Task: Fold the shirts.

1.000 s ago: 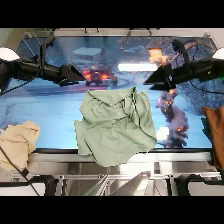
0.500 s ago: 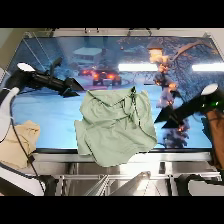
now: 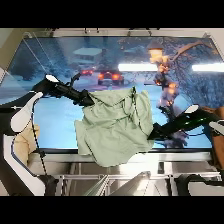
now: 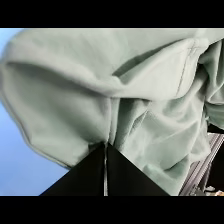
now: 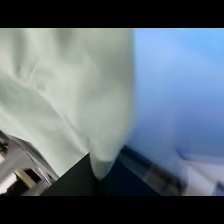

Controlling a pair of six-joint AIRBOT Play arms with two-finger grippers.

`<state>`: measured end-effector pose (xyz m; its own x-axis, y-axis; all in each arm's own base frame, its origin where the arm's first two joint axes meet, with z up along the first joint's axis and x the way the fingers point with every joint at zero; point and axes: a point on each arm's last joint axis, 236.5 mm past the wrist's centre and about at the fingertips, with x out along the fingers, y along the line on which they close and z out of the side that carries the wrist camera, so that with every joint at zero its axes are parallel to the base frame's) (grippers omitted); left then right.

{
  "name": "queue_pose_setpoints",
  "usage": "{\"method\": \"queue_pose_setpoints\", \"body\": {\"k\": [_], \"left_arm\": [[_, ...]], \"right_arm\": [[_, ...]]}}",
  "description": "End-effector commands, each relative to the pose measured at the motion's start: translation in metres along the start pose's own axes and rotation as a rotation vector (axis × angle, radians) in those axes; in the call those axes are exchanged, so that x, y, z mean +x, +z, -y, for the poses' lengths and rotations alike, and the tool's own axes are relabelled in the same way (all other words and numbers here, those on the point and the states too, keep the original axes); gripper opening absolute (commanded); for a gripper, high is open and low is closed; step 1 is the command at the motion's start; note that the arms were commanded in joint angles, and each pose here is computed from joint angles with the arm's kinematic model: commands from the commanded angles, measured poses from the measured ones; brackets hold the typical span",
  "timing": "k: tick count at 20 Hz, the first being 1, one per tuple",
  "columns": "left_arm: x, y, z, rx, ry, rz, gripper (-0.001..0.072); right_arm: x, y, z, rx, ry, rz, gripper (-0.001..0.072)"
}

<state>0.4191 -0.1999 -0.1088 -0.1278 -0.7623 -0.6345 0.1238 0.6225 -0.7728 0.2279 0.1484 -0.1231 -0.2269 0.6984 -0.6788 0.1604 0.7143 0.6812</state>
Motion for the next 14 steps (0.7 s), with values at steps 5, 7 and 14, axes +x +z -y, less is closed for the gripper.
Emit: {"method": "queue_pose_setpoints", "body": {"k": [5, 7, 14], "left_arm": [[-0.017, -0.033, 0.001, -0.082, -0.049, -0.084, 0.0001], [-0.032, -0.056, -0.006, -0.103, -0.005, -0.095, 0.0001], [-0.024, -0.149, 0.006, -0.290, 0.046, -0.073, 0.0002]], "right_arm": [[-0.062, 0.096, -0.026, -0.102, -0.010, 0.273, 0.0018], [-0.110, 0.152, -0.046, -0.156, -0.016, 0.394, 0.0018], [-0.141, 0.279, -0.098, -0.236, 0.079, 0.424, 0.0028]]}}
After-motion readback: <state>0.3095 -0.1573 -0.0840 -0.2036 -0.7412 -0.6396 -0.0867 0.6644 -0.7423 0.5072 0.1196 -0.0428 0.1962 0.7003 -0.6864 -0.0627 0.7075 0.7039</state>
